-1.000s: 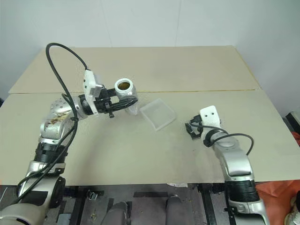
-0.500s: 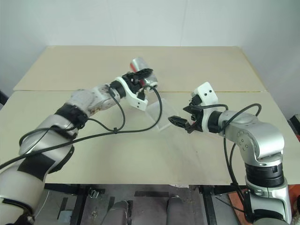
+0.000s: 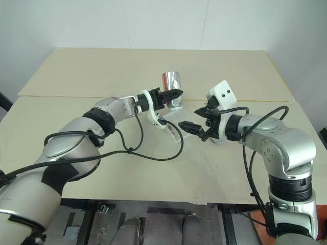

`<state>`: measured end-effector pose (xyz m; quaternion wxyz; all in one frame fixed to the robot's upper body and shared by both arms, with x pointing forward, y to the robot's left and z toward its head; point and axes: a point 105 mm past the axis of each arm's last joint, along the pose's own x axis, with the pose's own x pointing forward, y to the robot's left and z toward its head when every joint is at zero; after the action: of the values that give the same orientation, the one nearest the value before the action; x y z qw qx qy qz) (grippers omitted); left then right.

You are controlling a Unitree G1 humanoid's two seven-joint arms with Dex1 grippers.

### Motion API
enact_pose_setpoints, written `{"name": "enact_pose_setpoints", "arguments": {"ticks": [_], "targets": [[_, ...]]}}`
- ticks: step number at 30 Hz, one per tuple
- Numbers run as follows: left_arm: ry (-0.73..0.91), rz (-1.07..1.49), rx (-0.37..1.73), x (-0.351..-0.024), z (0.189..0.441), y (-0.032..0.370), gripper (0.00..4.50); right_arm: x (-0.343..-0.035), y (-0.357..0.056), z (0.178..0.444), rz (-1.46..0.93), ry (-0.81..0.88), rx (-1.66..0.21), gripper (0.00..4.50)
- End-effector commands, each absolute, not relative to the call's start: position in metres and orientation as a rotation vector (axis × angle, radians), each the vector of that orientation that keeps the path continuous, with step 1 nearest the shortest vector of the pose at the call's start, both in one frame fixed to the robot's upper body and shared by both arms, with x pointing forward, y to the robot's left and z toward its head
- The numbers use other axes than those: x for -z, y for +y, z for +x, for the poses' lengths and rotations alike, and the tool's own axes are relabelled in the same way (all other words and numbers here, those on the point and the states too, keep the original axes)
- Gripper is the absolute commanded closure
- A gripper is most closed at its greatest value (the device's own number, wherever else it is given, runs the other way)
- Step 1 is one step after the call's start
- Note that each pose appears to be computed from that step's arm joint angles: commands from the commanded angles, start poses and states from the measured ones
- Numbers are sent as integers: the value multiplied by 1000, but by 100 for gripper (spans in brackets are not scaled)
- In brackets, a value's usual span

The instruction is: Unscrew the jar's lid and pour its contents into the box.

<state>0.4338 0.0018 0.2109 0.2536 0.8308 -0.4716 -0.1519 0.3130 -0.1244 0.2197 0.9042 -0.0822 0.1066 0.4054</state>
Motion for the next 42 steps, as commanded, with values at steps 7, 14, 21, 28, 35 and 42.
{"name": "enact_pose_setpoints", "arguments": {"ticks": [7,14,21,28,35,42], "targets": [[-1123,1917,367,-243,436,15,259,-235,-127,309,-190,145,-827,5],[-675,1058,455,-264,446,66,259,-244,-130,306,-245,72,-843,5],[-336,316,613,-250,442,115,259,-242,-130,303,-275,58,-863,5],[-204,150,652,-209,411,131,259,-239,-129,303,-277,59,-872,5],[-186,128,612,-173,395,136,259,-237,-130,301,-274,70,-877,5],[-127,104,615,-149,390,132,186,-236,-125,299,-277,71,-896,0]]}}
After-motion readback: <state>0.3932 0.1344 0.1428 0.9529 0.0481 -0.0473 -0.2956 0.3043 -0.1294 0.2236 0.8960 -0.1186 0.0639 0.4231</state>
